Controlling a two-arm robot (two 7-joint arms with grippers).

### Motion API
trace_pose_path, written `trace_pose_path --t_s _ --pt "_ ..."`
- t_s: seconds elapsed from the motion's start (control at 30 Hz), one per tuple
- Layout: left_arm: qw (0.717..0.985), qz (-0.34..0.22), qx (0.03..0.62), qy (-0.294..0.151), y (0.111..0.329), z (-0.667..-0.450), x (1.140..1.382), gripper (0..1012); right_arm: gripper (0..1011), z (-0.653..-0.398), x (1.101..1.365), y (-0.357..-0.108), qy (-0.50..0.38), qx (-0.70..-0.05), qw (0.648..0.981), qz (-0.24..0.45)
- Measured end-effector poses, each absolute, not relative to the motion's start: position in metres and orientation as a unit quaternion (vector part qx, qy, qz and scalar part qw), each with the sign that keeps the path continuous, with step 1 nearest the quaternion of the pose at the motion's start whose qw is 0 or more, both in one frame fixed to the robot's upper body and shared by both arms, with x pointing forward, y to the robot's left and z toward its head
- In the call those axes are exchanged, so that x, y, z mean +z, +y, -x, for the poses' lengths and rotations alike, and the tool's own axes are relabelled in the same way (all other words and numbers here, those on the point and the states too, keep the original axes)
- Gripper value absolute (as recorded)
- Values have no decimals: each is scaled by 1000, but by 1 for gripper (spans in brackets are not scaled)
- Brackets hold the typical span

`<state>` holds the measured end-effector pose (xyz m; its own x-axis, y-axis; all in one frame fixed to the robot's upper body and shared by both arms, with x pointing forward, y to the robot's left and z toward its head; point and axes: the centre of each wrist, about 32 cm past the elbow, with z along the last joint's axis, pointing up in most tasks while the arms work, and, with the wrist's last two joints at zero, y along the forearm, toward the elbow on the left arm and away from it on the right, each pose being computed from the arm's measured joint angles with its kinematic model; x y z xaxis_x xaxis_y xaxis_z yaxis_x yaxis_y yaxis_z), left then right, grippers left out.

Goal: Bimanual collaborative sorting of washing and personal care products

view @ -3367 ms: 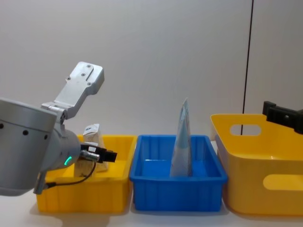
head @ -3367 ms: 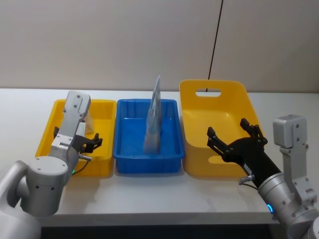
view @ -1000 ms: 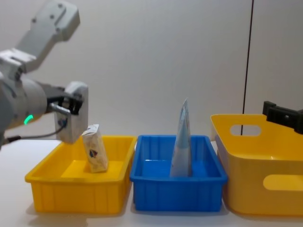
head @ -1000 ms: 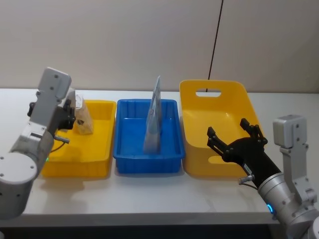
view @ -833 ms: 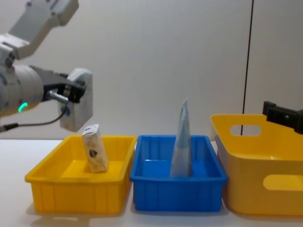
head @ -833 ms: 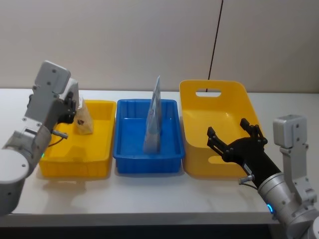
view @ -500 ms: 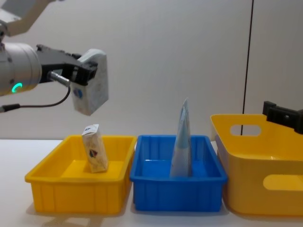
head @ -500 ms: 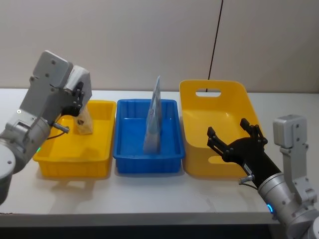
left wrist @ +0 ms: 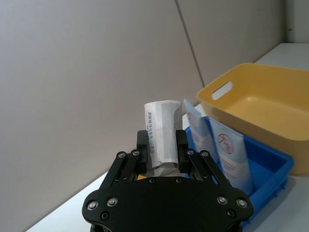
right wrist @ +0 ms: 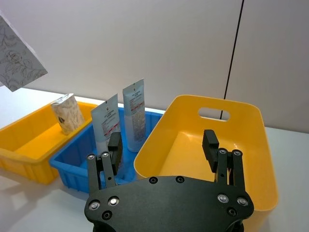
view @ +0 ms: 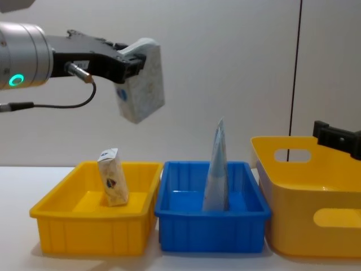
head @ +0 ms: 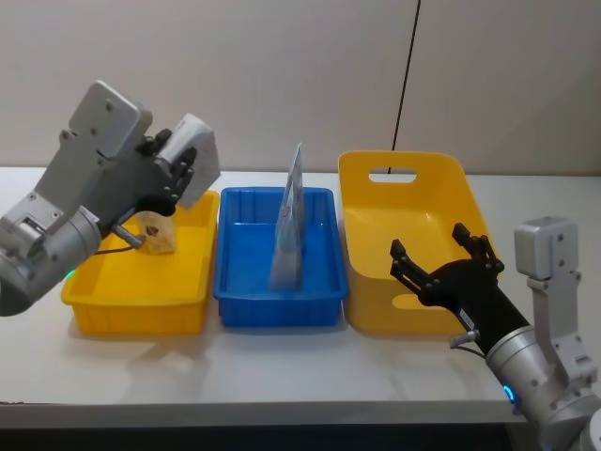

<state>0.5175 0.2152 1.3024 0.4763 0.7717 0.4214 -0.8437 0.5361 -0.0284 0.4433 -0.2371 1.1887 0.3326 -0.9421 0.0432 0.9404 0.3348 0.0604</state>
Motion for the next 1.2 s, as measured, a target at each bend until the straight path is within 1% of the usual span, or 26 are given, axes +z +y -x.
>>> trace_pose_path --t_s 0.17,0.2,0.3,0.53,0.73,0.97,1.2 --pt "872 -87 437 -204 218 -518 1308 313 1002 -443 1189 -237 -35 -577 816 -12" --pt "872 -87 437 -204 218 -518 1308 313 1002 -443 1189 -237 -35 -577 816 -12" --pt "884 -84 409 -210 220 -519 1311 313 1002 -443 1189 -237 -35 -577 816 -12" --pt "905 -79 356 -220 222 -520 1316 313 1002 -443 1189 -237 -35 -577 816 -12" --pt "918 -77 315 -229 224 -521 1320 313 1002 -443 1189 -237 -35 -577 816 -12" --pt "934 -78 252 -242 227 -523 1324 313 1002 -443 1189 -237 -35 -577 816 -12" --pt "944 -82 195 -253 230 -526 1326 313 1002 -443 1189 -237 -35 -577 816 -12"
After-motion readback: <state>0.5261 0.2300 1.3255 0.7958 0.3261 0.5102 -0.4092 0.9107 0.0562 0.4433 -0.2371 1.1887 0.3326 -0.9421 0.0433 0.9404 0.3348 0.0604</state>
